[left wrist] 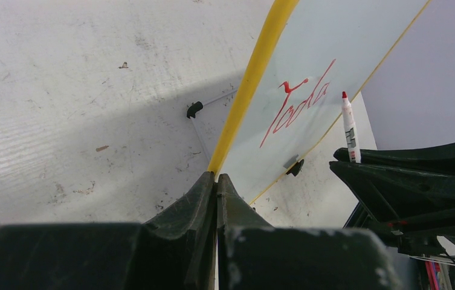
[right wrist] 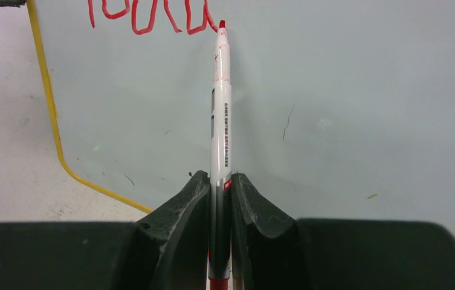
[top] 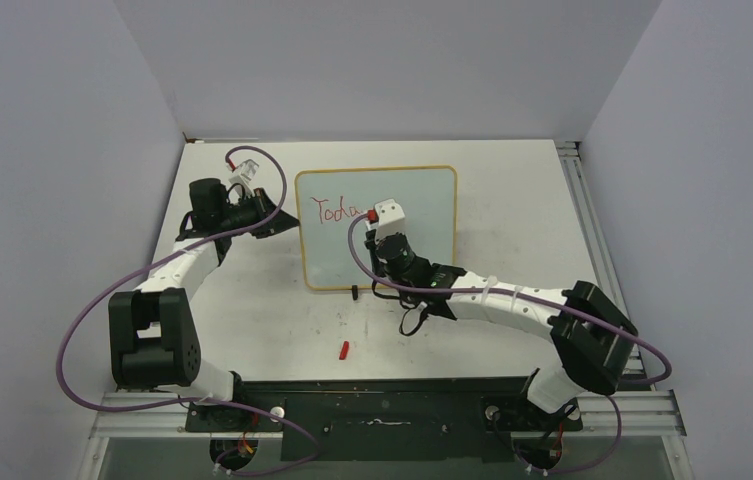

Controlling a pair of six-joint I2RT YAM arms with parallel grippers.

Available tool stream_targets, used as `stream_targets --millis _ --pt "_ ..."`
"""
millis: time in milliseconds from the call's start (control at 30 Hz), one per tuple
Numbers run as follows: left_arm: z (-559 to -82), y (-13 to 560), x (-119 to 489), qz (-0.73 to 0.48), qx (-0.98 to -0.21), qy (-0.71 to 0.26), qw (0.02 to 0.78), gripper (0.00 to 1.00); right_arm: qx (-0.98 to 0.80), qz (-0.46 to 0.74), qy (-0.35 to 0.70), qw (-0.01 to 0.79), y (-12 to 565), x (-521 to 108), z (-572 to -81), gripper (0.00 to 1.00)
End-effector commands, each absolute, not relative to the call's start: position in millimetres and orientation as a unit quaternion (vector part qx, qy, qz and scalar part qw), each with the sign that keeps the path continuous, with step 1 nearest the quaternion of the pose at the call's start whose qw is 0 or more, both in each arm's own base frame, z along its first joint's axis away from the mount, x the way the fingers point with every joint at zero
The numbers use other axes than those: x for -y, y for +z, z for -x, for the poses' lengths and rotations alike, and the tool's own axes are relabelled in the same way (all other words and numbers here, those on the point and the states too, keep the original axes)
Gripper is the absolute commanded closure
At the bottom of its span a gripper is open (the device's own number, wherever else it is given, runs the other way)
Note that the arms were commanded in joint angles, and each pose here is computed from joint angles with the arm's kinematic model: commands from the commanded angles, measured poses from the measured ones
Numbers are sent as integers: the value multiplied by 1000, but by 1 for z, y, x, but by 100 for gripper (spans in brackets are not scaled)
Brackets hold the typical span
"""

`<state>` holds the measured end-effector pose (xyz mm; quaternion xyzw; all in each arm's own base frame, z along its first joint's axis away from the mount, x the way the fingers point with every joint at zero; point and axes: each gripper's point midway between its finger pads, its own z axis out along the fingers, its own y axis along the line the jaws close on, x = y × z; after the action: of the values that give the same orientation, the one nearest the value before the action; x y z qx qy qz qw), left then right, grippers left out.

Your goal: Write a sentence on the whiteboard

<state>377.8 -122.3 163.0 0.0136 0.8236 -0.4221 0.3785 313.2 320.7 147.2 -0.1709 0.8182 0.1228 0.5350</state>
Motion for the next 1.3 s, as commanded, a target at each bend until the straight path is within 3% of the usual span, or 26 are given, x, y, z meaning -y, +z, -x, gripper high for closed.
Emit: stream_targets --millis 0,1267 --pt "-377 187 128 -45 -807 -426 407 100 -800 155 130 565 184 -320 -314 95" --pt "-376 187 131 -49 -807 -428 404 100 -813 146 112 552 165 -326 -338 95"
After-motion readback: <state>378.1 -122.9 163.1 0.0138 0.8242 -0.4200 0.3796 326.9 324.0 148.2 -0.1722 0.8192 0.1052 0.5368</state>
